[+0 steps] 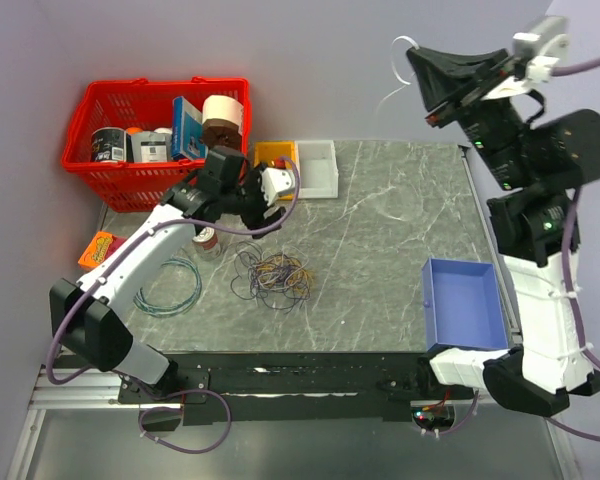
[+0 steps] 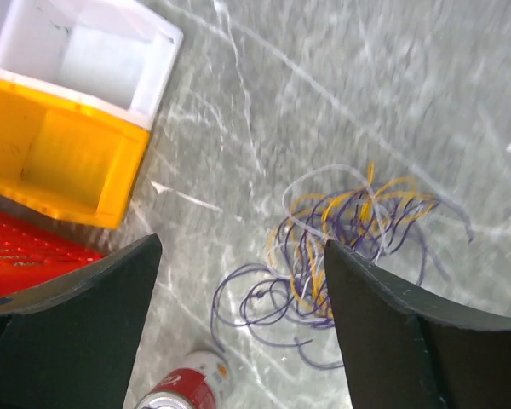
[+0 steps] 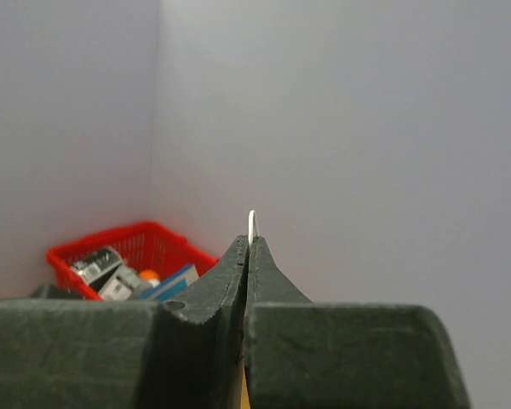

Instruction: Untangle the cables

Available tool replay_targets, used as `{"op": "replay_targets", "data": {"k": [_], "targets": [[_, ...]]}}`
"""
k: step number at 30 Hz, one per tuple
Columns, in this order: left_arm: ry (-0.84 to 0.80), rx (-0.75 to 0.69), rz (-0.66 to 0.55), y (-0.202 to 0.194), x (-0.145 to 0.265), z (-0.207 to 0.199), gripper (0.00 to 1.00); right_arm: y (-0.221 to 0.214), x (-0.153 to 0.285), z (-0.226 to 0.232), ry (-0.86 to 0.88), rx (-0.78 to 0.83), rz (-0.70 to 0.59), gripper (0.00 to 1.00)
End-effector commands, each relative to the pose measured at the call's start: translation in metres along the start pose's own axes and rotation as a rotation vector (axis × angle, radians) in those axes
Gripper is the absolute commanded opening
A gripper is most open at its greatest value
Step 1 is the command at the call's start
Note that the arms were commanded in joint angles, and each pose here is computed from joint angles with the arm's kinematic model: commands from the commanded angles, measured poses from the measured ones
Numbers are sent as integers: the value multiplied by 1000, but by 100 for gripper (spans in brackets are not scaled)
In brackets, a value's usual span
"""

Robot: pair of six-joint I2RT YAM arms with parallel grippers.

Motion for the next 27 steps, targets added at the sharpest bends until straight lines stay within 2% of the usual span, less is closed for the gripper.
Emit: {"op": "replay_targets", "data": {"k": [1, 7, 10, 11, 13, 14, 19, 27], "targets": [[7, 69, -89, 28, 12, 5, 84, -8, -6, -4, 3, 23, -31, 0], [176, 163, 35, 11, 18, 16, 90, -55, -37, -36, -86, 116, -30, 0], [239, 205, 111, -10, 21, 18, 92, -76, -60, -50, -92, 145, -64, 0], [265, 224, 128, -17, 23, 20, 92, -71, -67, -52, -88, 159, -138, 0], [300, 245, 153, -30, 24, 21, 93, -95, -79, -58, -73, 145, -161, 0], [305, 270, 160, -38, 26, 23, 93, -93, -85, -58, -53, 147, -217, 0], [296, 312, 177, -54, 27, 23, 97, -131, -125, -73, -15, 107, -207, 0], [304, 306, 206, -60, 25, 24, 99, -198, -160, -124, -165, 145, -217, 0]]}}
Point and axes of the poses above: each gripper's point midway between its finger pads, its own x axis back along the fingers, its own z axis along the line the jaws close on, y = z × x, the point moved 8 cm from there along x, back along the fingers, and after that the axes turned 10 degrees about -x, right-handed, at the moved point
